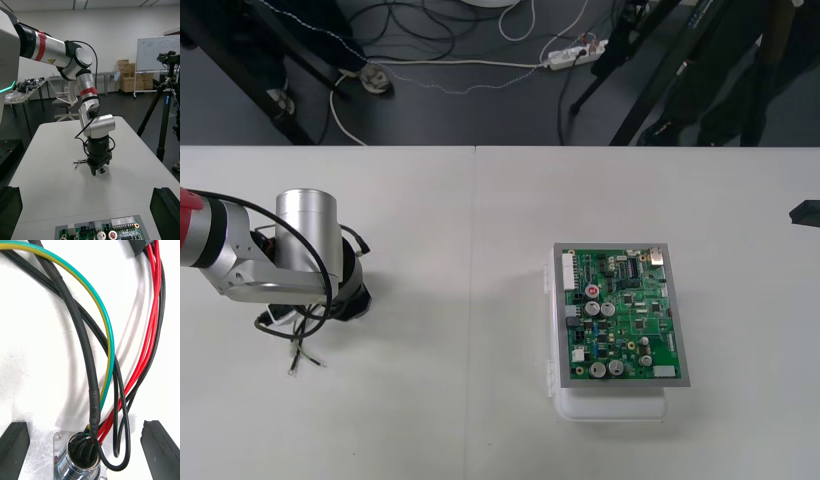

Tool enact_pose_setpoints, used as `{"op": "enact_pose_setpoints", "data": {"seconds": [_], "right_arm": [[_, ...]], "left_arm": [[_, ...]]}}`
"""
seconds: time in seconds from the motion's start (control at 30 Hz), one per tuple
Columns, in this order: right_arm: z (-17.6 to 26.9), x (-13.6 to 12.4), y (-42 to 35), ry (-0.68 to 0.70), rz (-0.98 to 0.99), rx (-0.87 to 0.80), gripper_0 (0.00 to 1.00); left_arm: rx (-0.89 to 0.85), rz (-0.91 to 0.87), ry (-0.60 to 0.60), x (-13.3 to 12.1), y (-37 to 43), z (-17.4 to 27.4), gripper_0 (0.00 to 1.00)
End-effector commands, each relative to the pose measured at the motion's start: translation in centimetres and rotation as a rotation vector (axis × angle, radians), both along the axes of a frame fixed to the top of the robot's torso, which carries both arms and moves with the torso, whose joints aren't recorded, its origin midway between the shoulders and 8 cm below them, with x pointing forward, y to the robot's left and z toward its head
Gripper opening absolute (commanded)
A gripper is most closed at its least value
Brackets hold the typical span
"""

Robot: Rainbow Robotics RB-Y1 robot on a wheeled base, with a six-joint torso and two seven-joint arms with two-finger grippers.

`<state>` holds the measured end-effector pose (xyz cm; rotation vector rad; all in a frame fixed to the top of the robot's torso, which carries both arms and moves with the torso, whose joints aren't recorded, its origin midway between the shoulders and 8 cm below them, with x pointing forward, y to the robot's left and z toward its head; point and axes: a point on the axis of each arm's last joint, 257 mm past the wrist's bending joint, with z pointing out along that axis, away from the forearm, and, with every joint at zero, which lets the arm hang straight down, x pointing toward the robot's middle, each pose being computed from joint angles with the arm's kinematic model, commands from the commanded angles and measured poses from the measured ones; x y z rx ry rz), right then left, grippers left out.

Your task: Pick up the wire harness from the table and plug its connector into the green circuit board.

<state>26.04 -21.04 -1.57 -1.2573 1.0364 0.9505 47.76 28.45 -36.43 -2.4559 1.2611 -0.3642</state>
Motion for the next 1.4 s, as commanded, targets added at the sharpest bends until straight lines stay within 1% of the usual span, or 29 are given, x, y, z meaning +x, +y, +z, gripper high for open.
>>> {"op": "enact_pose_setpoints", "data": {"seconds": [0.03,0.07,0.13,0.2,0.23,0.27,0.3,0.33,0.37,0.67,0.8,1.07,1.27,1.4], "right_arm": [[0.8,-0.8,1.0,0.042,0.045,0.016,1.00],[0.8,-0.8,1.0,0.042,0.045,0.016,1.00],[0.8,-0.8,1.0,0.040,0.046,0.015,1.00],[0.8,-0.8,1.0,0.041,0.046,0.015,1.00],[0.8,-0.8,1.0,0.042,0.045,0.016,1.00],[0.8,-0.8,1.0,0.042,0.045,0.016,1.00],[0.8,-0.8,1.0,0.042,0.045,0.016,1.00],[0.8,-0.8,1.0,0.042,0.044,0.014,1.00],[0.8,-0.8,1.0,0.042,0.044,0.014,1.00],[0.7,-0.7,0.9,0.045,0.042,0.014,1.00],[0.6,-0.6,0.8,0.050,0.039,0.017,1.00],[0.8,-0.7,0.8,0.050,0.044,0.025,1.00],[0.8,-0.7,0.8,0.050,0.044,0.026,1.00],[0.8,-0.7,0.8,0.050,0.044,0.026,1.00]], "left_arm": [[-0.021,-0.121,0.008,0.3,-2.4,-1.0,0.85],[-0.022,-0.120,0.009,0.2,-2.4,-1.1,0.83],[-0.020,-0.122,0.005,0.4,-2.5,-1.0,0.71],[-0.019,-0.123,0.005,0.5,-2.5,-1.1,0.63],[-0.018,-0.123,0.005,0.5,-2.5,-1.2,0.44],[-0.019,-0.122,0.004,0.5,-2.6,-1.1,0.38],[-0.021,-0.123,0.006,0.4,-2.6,-1.3,0.22],[-0.021,-0.125,0.004,0.5,-2.6,-1.2,0.09],[-0.023,-0.127,0.003,0.6,-2.7,-1.3,0.00],[-0.020,-0.117,-0.004,0.9,-2.2,-1.2,0.00],[-0.018,-0.089,-0.022,1.8,-1.3,-0.6,0.00],[-0.120,0.049,-0.041,3.0,-0.9,2.1,0.00],[-0.216,0.147,-0.034,2.7,-0.8,4.7,0.00],[-0.273,0.214,-0.031,2.4,-0.9,7.4,0.00]]}}
